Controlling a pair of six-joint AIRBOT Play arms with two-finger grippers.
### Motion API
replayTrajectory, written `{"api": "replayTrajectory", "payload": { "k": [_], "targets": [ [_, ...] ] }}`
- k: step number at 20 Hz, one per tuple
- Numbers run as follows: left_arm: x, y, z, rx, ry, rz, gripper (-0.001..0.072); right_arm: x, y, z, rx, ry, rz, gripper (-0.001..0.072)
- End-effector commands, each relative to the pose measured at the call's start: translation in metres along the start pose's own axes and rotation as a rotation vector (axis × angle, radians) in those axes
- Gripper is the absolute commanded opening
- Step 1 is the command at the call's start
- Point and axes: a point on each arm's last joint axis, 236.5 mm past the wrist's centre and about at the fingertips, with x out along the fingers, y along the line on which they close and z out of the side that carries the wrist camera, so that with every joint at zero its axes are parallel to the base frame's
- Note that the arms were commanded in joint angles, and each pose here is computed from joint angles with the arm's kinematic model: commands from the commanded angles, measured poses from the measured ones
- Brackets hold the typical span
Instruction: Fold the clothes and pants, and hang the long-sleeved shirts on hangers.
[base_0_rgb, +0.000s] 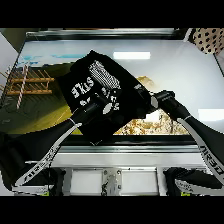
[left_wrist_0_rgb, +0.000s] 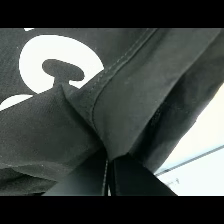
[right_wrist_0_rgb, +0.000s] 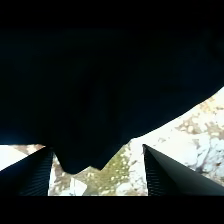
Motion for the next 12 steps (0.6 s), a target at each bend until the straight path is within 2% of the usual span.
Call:
{"api": "replayTrajectory", "payload": {
  "k": [1, 2, 3, 7, 8, 9, 10, 12],
  "targets": [
    [0.0, 0.0, 0.0, 0.001, 0.0, 0.0, 0.0018, 0.009, -0.024, 0.004, 0.086, -0.013, -0.106, 0.0569],
    [0.0, 0.0, 0.0, 0.001, 0.0, 0.0, 0.0018, 0.008, -0.031, 0.007, 0.114, -0.031, -0.135, 0.0459],
    [0.0, 0.0, 0.0, 0.001, 0.0, 0.0, 0.0018, 0.008, -0.034, 0.013, 0.128, -0.057, -0.146, 0.0383],
    [-0.001, 0.002, -0.005, 0.001, 0.019, 0.007, 0.0018, 0.005, -0.033, 0.039, 0.183, -0.171, -0.131, 0.0374],
    [-0.003, 0.002, -0.005, 0.002, 0.02, 0.008, 0.0018, 0.004, -0.033, 0.045, 0.203, -0.194, -0.126, 0.0337],
    [-0.009, 0.003, -0.003, 0.005, 0.005, 0.007, 0.0018, 0.001, -0.034, 0.049, 0.202, -0.207, -0.127, 0.0115],
    [-0.019, 0.004, 0.003, 0.005, -0.024, -0.003, 0.0018, -0.004, -0.035, 0.055, 0.204, -0.224, -0.128, 0.0021],
    [-0.057, 0.014, 0.022, -0.022, -0.114, -0.024, 0.0018, -0.035, -0.043, 0.076, 0.206, -0.292, -0.139, 0.002]
  ]
}}
